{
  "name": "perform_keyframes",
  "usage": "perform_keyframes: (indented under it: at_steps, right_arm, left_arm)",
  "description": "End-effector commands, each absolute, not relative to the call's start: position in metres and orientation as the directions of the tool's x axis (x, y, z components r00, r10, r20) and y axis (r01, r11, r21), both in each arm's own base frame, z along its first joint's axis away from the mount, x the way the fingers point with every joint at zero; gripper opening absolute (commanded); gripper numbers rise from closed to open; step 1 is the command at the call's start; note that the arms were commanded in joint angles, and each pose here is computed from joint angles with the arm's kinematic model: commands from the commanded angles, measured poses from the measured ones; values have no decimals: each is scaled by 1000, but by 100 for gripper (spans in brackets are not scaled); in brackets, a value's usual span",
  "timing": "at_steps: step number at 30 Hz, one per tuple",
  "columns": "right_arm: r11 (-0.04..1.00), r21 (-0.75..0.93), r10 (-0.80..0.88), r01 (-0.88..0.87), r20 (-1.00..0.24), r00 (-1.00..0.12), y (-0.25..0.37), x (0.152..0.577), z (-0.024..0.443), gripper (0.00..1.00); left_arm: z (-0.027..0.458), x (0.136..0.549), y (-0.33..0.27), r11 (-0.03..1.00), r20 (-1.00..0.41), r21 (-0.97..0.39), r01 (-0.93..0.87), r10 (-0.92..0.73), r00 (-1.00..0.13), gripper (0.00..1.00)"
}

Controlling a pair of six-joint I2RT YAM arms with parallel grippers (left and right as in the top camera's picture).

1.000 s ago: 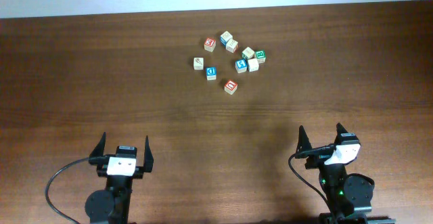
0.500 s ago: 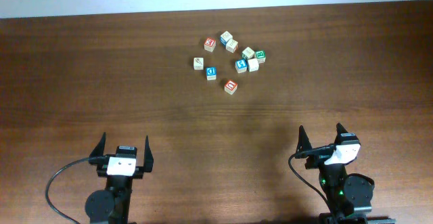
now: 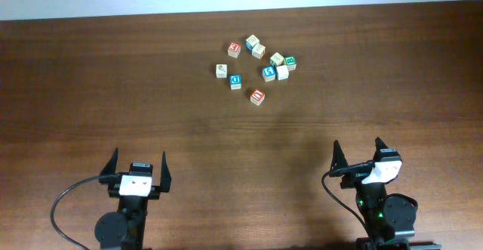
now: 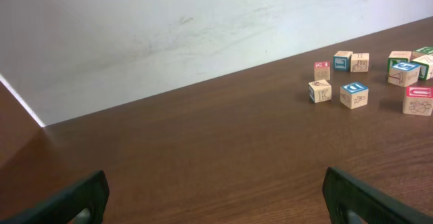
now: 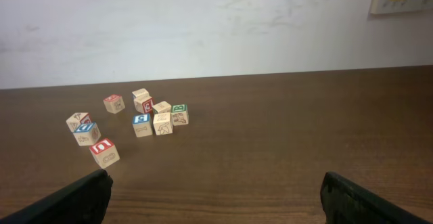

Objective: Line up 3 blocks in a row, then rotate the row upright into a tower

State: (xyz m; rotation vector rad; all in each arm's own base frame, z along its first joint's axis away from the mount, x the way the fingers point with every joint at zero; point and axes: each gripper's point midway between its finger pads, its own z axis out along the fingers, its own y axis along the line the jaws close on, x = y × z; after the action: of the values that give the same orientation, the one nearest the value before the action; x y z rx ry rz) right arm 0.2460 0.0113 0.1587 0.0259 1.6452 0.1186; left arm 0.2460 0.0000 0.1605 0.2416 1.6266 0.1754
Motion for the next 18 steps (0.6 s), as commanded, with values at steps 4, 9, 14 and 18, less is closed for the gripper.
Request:
perform_keyframes:
  at_steps: [4,9,14,18]
  right_arm:
    - [994,89,84,-61,-993,-81,13,246,156,98]
    - [994,89,84,-60,-993,-81,13,246,156,98]
    - [994,88,84,-61,-994,-72,13,246,159,98]
    - [994,86,84,-73,-996,-34,14,246,168,98]
  left_arm:
    - [160,246,0,961,-960,272,48,274,-53,99]
    - [160,246,0,961,-960,271,48,273,-53,99]
    - [161,246,-5,960,-961,270,75,273,-40,99]
    - [162,244,-17,953,-962,266,144,271,-17,99]
